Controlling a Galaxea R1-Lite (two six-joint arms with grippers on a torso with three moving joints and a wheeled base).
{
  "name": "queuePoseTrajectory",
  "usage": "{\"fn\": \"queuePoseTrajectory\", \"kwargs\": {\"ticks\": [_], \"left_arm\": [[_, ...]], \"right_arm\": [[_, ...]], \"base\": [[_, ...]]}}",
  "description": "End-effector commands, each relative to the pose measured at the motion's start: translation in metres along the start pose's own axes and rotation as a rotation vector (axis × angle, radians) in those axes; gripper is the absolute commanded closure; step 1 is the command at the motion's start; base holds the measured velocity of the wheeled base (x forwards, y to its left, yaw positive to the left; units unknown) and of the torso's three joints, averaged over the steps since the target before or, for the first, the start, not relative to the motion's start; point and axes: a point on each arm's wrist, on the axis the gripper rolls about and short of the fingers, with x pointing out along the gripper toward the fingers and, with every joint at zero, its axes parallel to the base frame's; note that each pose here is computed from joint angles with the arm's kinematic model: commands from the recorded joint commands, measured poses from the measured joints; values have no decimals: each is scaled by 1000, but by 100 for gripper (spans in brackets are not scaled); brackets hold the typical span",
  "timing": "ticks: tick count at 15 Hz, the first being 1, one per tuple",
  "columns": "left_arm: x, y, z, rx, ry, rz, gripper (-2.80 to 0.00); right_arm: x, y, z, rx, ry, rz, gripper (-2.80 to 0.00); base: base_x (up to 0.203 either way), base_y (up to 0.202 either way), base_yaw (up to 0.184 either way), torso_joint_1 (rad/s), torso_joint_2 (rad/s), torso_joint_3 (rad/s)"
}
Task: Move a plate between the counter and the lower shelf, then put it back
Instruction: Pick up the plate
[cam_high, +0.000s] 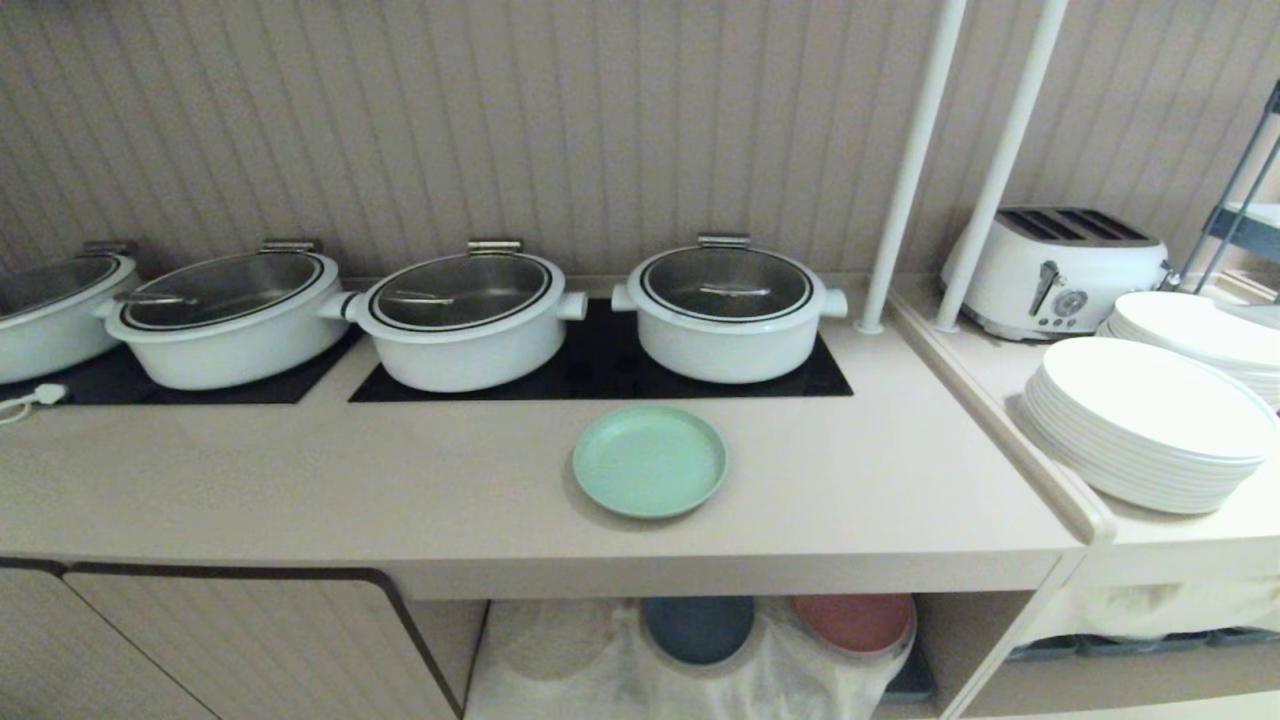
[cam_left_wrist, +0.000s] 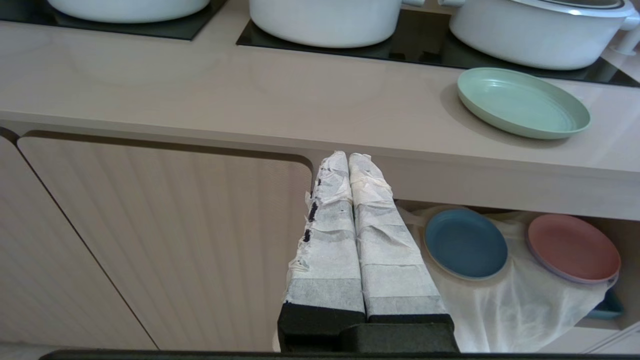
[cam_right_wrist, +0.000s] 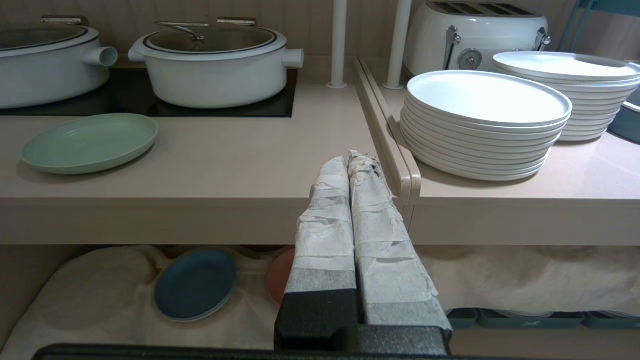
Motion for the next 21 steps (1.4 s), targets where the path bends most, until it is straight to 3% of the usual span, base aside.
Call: {"fn": "queuePoseTrajectory", "kwargs": {"ticks": [1, 21], "left_arm": [[0, 0, 0, -1, 0, 2, 0], [0, 0, 0, -1, -1, 0, 0]], "right_arm": [[0, 0, 0, -1, 0, 0, 0], [0, 0, 0, -5, -1, 3, 0]], "base": [[0, 0, 0, 0, 0, 0], [0, 0, 0, 0, 0, 0]]}}
